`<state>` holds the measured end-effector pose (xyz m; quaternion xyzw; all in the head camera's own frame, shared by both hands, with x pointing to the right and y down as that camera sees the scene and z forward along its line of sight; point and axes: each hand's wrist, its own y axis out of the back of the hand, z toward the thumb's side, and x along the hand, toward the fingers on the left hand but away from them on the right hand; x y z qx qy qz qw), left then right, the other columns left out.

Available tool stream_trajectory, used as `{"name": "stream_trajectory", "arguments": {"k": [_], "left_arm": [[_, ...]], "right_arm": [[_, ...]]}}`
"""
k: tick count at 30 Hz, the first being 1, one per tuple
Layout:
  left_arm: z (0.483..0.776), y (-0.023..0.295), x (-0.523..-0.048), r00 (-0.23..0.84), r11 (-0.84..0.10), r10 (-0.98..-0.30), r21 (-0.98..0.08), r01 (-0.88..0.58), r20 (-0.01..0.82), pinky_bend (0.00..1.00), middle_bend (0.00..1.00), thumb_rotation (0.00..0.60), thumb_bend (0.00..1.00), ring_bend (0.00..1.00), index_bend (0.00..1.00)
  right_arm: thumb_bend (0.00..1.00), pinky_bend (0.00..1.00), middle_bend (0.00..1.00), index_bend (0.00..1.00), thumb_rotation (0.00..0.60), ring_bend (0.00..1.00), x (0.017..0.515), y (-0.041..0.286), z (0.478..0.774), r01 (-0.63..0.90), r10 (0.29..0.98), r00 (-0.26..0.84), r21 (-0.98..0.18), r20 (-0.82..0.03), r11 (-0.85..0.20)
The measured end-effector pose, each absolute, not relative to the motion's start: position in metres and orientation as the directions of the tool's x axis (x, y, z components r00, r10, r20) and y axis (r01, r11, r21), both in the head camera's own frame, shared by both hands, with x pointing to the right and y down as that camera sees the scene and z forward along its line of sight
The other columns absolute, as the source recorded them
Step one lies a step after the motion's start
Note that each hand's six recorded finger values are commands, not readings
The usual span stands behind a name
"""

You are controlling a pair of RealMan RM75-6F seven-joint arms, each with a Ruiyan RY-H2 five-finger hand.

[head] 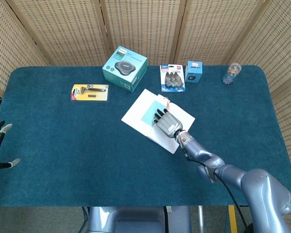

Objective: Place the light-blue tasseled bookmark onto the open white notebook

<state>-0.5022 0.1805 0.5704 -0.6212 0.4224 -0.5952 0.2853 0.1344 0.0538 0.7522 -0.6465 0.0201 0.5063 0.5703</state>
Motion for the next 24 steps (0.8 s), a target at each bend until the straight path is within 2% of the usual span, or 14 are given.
{"name": "stream_trajectory", "arguments": {"k": [8,13,24], "left_arm": [[0.57,0.181,-0.502,-0.063,-0.48,-0.865,-0.857,-0.186,0.498,0.0,0.0,0.6,0.0,0.0,0.0],[0.57,0.181,-0.5,-0.058,-0.482,-0.865,-0.856,-0.185,0.499,0.0,0.0,0.6,0.0,0.0,0.0],[0.569,0.181,-0.501,-0.054,-0.48,-0.866,-0.856,-0.192,0.498,0.0,0.0,0.6,0.0,0.0,0.0]], "right_arm": [[1.0,0.19,0.12,0.18,0.6,0.02,0.126,0.054,0.743,-0.556,0.568,0.523,-0.76,-0.635,-0.338],[1.0,0.19,0.12,0.18,0.6,0.02,0.113,0.047,0.731,-0.459,0.594,0.541,-0.801,-0.596,-0.386],[1.0,0.19,0.12,0.18,0.6,0.02,0.113,0.048,0.75,-0.485,0.592,0.481,-0.759,-0.647,-0.434]]}}
